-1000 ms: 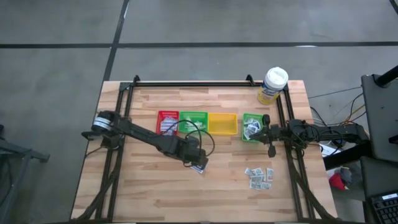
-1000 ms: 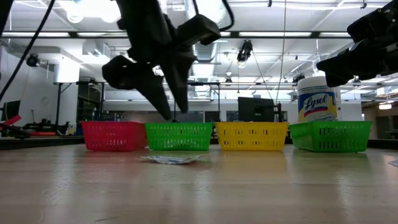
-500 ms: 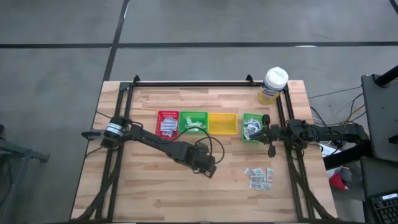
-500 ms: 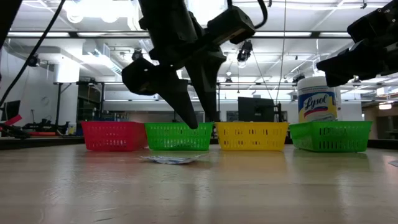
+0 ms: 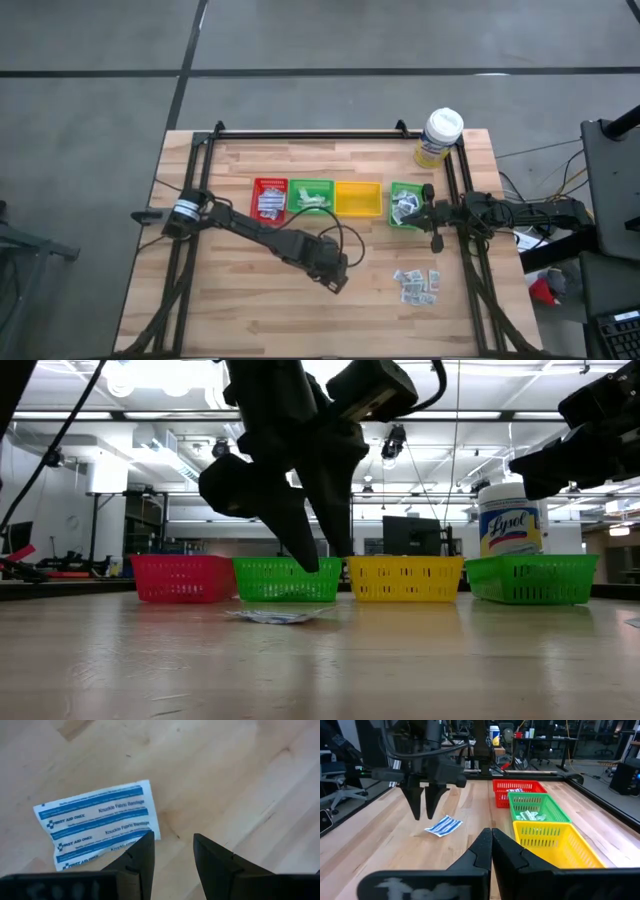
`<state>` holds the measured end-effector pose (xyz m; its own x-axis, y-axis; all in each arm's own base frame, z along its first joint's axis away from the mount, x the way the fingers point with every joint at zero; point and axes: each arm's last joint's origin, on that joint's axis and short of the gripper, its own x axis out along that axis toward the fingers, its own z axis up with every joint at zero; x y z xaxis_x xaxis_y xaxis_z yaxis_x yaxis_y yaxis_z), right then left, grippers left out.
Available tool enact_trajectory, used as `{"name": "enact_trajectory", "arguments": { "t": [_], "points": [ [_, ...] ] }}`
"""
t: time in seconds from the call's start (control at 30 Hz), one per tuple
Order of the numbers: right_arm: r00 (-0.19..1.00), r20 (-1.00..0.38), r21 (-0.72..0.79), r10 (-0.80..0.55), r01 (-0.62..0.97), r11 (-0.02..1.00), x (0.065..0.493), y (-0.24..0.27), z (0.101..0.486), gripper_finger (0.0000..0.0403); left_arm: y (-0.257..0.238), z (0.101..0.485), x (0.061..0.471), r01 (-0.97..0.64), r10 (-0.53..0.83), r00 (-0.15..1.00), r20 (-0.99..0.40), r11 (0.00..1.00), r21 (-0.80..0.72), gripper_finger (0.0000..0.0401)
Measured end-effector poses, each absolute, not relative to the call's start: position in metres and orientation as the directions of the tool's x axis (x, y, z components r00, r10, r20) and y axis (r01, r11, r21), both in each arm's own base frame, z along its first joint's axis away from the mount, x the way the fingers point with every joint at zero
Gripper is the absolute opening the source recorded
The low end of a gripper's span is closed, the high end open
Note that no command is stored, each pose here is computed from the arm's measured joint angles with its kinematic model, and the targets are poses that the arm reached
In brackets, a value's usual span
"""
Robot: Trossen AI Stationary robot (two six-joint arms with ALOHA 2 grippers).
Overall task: Pick & Place First Aid Supplies
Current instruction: Put the blue bandage into the red bin
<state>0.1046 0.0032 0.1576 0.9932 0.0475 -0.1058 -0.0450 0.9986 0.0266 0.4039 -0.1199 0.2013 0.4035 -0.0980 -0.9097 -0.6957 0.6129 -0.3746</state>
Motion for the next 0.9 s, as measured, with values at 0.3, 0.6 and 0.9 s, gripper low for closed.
{"name": "enact_trajectory", "arguments": {
  "t": [0.3,0.6,0.9],
  "points": [
    [0.993,-0.106,0.026,0.047,-0.045,0.999,0.1046,0.0031,0.1576,0.0008,-0.1215,0.2011,0.4033,-0.696,-0.111,0.399,-0.910,0.609,-0.379,0.0128],
    [0.993,-0.106,0.026,0.048,-0.045,0.999,0.1046,0.0032,0.1576,0.0008,-0.1232,0.2011,0.4025,-0.700,-0.101,0.401,-0.910,0.607,-0.376,0.0129],
    [0.993,-0.106,0.026,0.047,-0.045,0.999,0.1046,0.0032,0.1576,0.0008,-0.1217,0.2008,0.4027,-0.707,-0.051,0.414,-0.909,0.610,-0.356,0.0148]
  ]
}}
